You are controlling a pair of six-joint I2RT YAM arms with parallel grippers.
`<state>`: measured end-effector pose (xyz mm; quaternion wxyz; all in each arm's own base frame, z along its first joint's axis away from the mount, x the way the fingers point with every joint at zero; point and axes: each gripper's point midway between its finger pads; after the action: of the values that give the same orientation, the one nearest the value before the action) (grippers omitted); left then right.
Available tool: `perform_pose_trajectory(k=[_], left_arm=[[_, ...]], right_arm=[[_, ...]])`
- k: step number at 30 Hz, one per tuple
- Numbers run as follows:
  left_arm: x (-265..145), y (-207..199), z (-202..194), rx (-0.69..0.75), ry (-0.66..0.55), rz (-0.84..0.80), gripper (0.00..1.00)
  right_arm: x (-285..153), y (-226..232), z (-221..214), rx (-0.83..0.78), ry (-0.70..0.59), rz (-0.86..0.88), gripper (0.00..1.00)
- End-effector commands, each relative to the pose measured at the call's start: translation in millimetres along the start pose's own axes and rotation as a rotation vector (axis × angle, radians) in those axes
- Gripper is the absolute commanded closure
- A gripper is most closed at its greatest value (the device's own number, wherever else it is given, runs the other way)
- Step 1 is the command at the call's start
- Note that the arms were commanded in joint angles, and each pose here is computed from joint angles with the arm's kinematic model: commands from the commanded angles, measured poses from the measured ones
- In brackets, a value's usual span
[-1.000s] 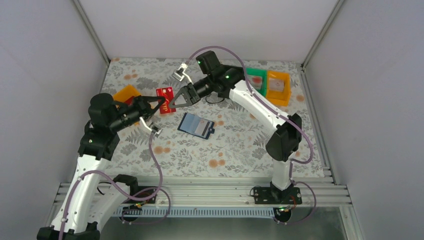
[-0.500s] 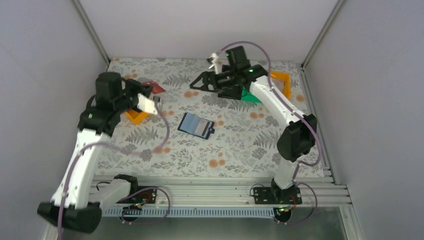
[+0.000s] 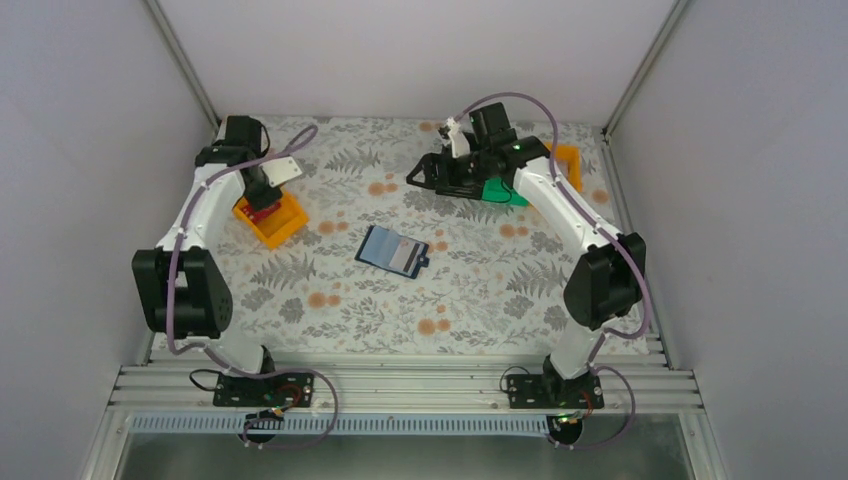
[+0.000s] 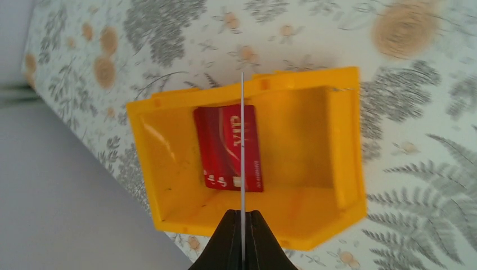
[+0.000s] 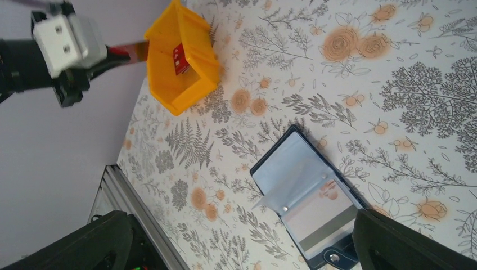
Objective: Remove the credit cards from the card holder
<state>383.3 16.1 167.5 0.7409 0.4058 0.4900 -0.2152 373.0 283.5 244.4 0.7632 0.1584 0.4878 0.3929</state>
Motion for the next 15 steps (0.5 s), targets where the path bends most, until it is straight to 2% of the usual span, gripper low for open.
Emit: perform_pose_trajectory(k=[1, 5, 10, 15], left_arm=[[13.9, 21.7, -3.3, -0.175, 0.042, 0.059, 0.98], [49.7, 17.3, -17.9, -0.188, 0.118, 0.05, 0.98], [68.2, 43.9, -27.3, -0.215, 0.177, 0.15, 0.98], [89.1, 40.8, -35.9, -0.188, 0.218, 0.175, 0.98]], right_arm=[[-0.7, -10.6, -3.2, -0.014, -0.003, -0.035, 0.01], [-1.4, -17.1, -7.1, -0.008, -0.001, -0.056, 0.01], [0.0, -20.7, -10.9, -0.003, 0.011, -0.058, 0.01], [1.3, -22.8, -11.9, 0.002, 0.011, -0.054, 0.01]])
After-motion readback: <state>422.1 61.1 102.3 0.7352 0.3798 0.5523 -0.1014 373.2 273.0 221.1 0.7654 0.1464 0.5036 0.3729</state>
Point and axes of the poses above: each gripper's point midway between its finger pads, its own x axis out along the fingers, its own y axis along the line the jaws close on, z = x × y, and after that the axes turned 2 degrees about -x, right-handed
